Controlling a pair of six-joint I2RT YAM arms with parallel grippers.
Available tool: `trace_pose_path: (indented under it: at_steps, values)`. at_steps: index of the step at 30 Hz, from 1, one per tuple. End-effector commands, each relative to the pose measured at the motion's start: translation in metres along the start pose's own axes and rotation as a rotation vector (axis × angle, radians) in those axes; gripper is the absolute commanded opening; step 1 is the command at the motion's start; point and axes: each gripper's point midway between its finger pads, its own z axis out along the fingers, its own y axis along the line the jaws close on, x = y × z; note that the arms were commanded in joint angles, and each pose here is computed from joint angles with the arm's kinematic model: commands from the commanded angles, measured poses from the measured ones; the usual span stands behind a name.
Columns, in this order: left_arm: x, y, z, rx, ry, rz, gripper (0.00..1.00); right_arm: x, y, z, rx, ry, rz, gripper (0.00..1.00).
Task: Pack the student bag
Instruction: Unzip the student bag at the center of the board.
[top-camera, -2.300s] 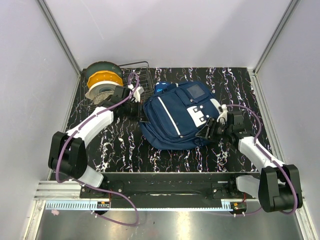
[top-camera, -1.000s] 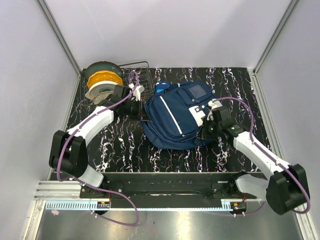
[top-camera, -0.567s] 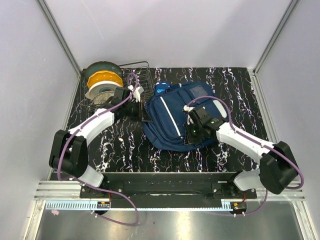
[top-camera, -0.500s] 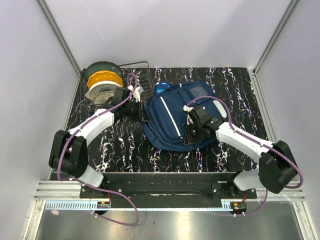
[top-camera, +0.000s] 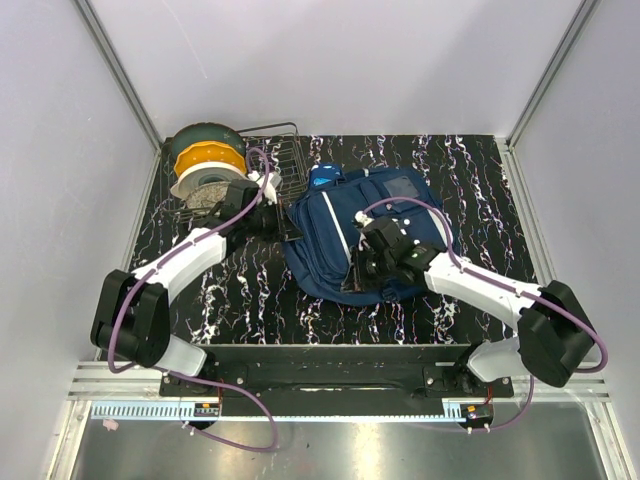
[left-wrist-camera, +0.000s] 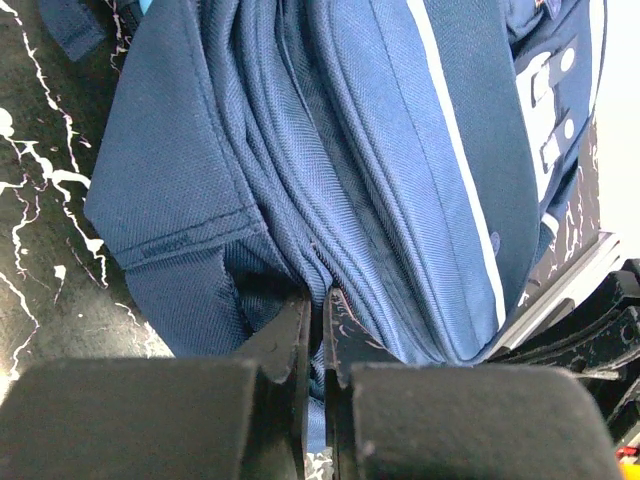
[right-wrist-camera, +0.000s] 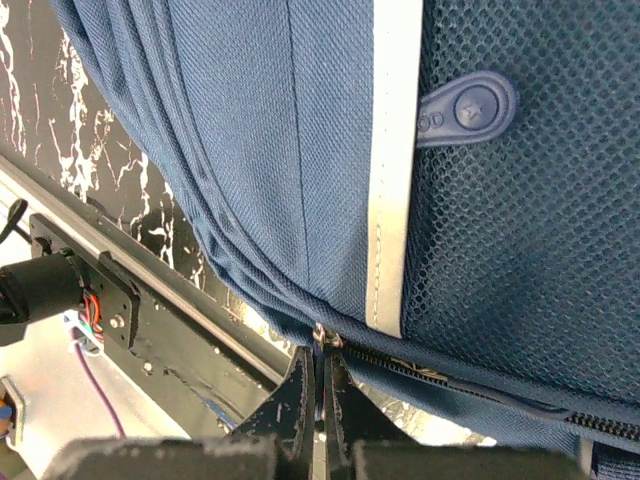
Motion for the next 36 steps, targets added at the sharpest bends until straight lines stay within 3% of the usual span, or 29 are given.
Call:
trace_pose_path:
  at_steps: [1, 6, 9, 13, 18, 21, 22, 25, 27, 30, 33, 36]
  values:
    - [-0.008, -0.062, -0.013, 0.212, -0.051, 0.053, 0.0, -0.05, 0.077, -0.004, -0.232, -0.223, -0.015, 0.0]
    - [-0.013, -0.069, -0.018, 0.222, -0.073, 0.054, 0.0, -0.051, 0.1, 0.005, -0.288, -0.19, -0.037, 0.0]
    - [-0.013, -0.071, -0.021, 0.22, -0.08, 0.066, 0.0, -0.06, 0.109, -0.004, -0.339, -0.253, -0.008, 0.0]
    - [-0.01, -0.064, -0.027, 0.182, -0.088, 0.082, 0.0, -0.074, 0.07, -0.024, -0.13, -0.381, 0.036, 0.0]
    - [0.004, -0.056, -0.026, 0.175, -0.071, 0.061, 0.0, -0.097, 0.025, -0.07, -0.057, -0.482, 0.154, 0.0]
    - [0.008, -0.061, -0.023, 0.209, -0.08, 0.029, 0.0, -0.089, 0.035, -0.067, -0.122, -0.44, 0.162, 0.0]
    - [0.005, -0.068, -0.023, 0.235, -0.103, 0.036, 0.0, -0.081, 0.063, -0.063, -0.239, -0.395, 0.13, 0.0]
    - [0.006, -0.084, -0.017, 0.262, -0.103, 0.037, 0.0, -0.06, 0.108, -0.039, -0.297, -0.315, 0.083, 0.0]
    - [0.005, -0.099, -0.016, 0.294, -0.104, 0.046, 0.0, -0.056, 0.109, -0.018, -0.257, -0.275, 0.087, 0.0]
    - [0.001, -0.105, -0.018, 0.301, -0.116, 0.047, 0.0, -0.066, 0.095, -0.012, -0.187, -0.323, 0.132, 0.0]
    - [0.002, -0.094, -0.021, 0.239, -0.121, 0.083, 0.0, -0.07, 0.07, -0.014, -0.075, -0.372, 0.135, 0.0]
    - [0.006, -0.085, -0.022, 0.2, -0.11, 0.097, 0.0, -0.067, 0.068, -0.015, -0.086, -0.372, 0.148, 0.01]
